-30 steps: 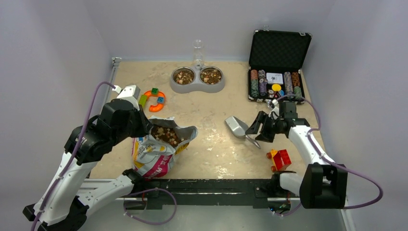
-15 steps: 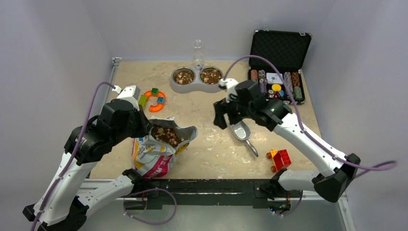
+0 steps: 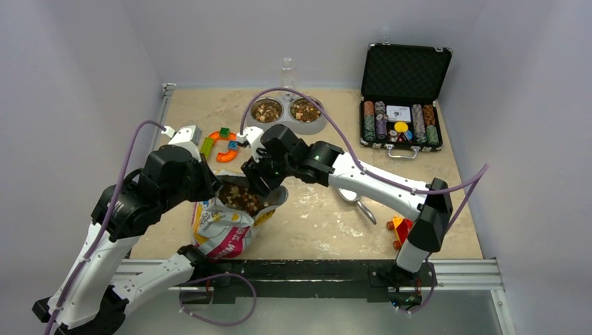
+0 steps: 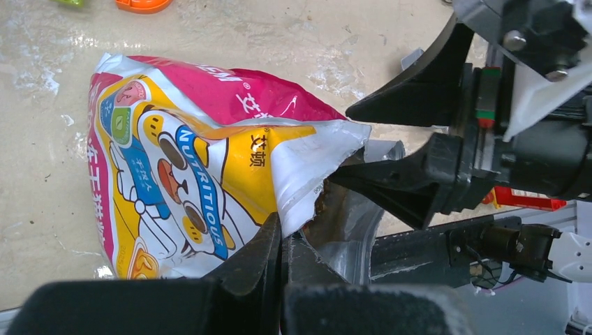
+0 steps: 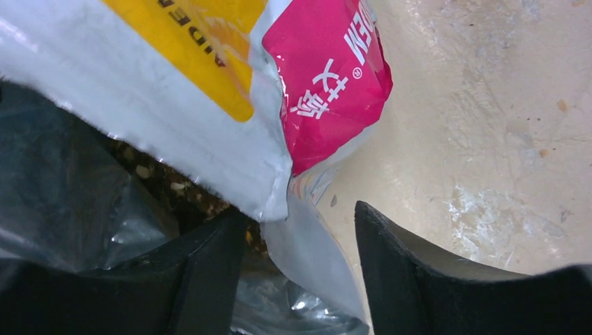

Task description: Serve the pet food

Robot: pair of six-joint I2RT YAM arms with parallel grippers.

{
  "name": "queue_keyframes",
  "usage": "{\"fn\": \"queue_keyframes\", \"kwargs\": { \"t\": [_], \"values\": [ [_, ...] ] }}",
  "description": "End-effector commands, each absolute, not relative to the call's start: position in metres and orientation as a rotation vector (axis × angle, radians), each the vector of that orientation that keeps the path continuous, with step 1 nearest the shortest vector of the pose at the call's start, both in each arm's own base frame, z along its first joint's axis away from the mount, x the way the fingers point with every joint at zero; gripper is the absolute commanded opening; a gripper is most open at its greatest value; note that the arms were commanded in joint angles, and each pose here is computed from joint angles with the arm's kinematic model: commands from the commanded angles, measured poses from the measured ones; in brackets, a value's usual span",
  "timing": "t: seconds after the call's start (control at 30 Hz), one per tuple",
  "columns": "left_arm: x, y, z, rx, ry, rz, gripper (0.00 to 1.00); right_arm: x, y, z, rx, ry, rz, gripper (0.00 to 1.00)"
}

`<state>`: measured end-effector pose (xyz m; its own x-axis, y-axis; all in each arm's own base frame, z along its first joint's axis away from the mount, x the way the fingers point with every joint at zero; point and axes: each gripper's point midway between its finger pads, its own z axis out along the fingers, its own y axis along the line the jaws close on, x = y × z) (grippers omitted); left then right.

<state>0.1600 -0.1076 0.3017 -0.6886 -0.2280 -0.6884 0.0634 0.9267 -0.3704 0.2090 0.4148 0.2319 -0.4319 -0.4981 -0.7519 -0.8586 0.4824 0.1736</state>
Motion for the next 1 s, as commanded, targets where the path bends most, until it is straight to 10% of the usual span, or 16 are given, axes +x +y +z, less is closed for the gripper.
{"fn": "queue_keyframes", "kwargs": {
  "t": [0.0, 0.13, 0.63, 0.97],
  "values": [
    [0.160, -0.122, 0.338, -0.122, 2.160, -0.642, 0.00, 0.226, 0.428, 0.258, -0.954, 2.062, 0.741, 0.46],
    [0.160, -0.130, 0.342, -0.073, 2.173, -0.667, 0.00, 0.239, 0.412, 0.275, -0.827, 2.081, 0.651, 0.00],
    [0.172, -0.233, 0.374, 0.210, 2.170, -1.128, 0.02, 0.240, 0.329, 0.402, -0.014, 2.159, 1.164, 0.00],
    [0.167, -0.243, 0.346, 0.451, 2.201, -1.058, 0.58, 0.240, 0.366, 0.447, 0.177, 2.139, 1.500, 0.00]
  ]
}}
